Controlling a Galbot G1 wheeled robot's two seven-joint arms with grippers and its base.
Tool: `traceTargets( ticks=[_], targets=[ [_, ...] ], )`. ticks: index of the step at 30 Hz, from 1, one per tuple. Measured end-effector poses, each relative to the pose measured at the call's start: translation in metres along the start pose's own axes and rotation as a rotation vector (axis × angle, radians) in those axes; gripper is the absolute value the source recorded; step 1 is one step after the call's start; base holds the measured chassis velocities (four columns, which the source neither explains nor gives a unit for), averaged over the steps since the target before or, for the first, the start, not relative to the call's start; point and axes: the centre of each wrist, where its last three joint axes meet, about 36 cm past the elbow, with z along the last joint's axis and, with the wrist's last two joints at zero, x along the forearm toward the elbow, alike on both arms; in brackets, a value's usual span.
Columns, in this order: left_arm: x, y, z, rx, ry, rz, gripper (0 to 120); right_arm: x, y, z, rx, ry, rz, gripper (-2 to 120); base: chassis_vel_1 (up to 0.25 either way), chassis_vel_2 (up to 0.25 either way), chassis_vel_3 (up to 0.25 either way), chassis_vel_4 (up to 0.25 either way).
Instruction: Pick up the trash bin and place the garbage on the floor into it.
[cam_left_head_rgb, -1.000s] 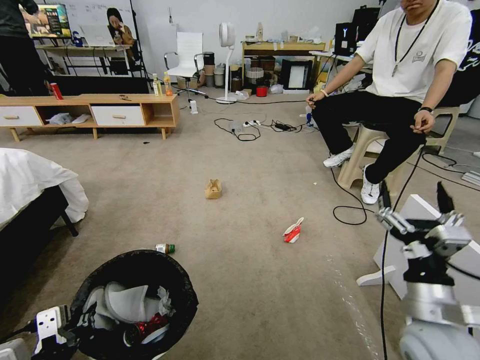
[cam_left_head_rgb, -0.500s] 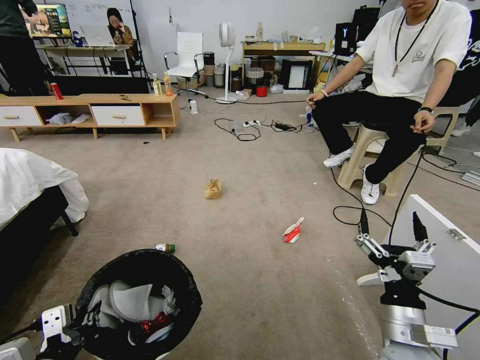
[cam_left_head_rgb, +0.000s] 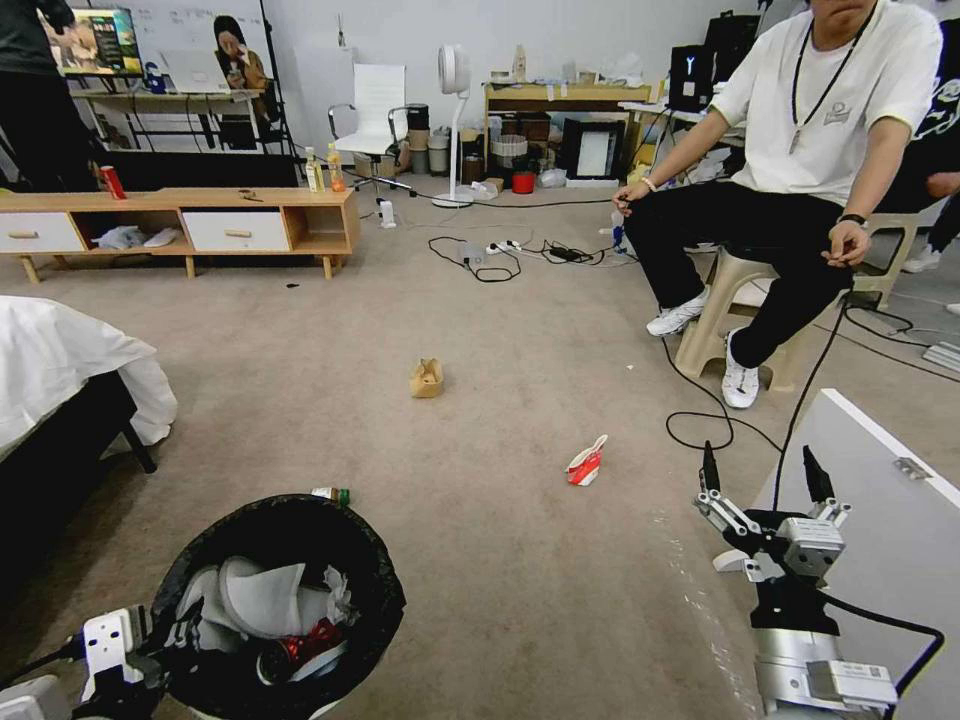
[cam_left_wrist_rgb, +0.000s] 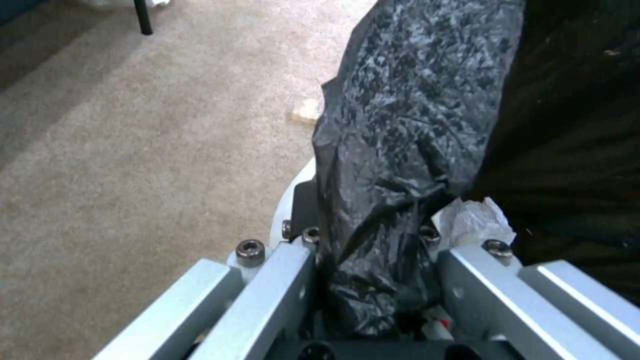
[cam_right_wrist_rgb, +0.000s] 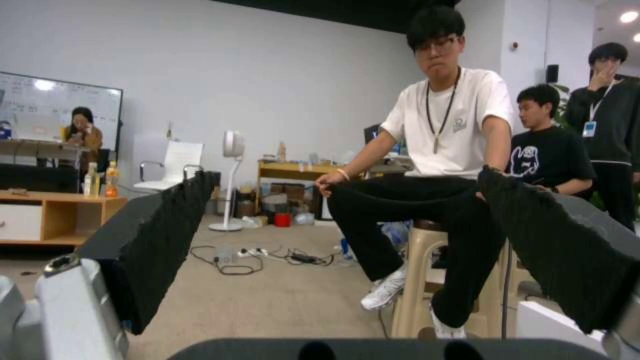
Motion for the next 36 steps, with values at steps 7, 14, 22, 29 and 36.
traceTargets(
  ticks=[7, 14, 22, 29, 36],
  targets=[
    [-0.0008, -0.0001, -0.0002, 0.001, 0.0, 0.002, 5, 0.0036, 0.0, 0.0031, 0.004, 0.014, 0.006, 100, 0.0, 0.0, 0.0, 0.0],
    [-0.001, 0.0003, -0.0007, 0.0, -0.001, 0.003, 5, 0.0074, 0.0008, 0.0048, 0.007, 0.017, 0.008, 100, 0.0, 0.0, 0.0, 0.0],
    [-0.0009, 0.0002, -0.0007, 0.0, -0.002, 0.003, 5, 0.0084, 0.0006, 0.0051, 0.008, 0.015, 0.006, 100, 0.0, 0.0, 0.0, 0.0],
    [-0.0007, -0.0004, -0.0005, 0.001, -0.002, 0.005, 5, 0.0059, -0.003, 0.0064, 0.016, 0.003, 0.005, 100, 0.0, 0.0, 0.0, 0.0],
    [0.0, 0.0004, -0.0012, 0.002, -0.005, 0.001, 5, 0.0067, -0.0034, 0.0081, 0.016, 0.002, 0.009, 100, -0.054, 0.064, 0.067, -0.053]
  ],
)
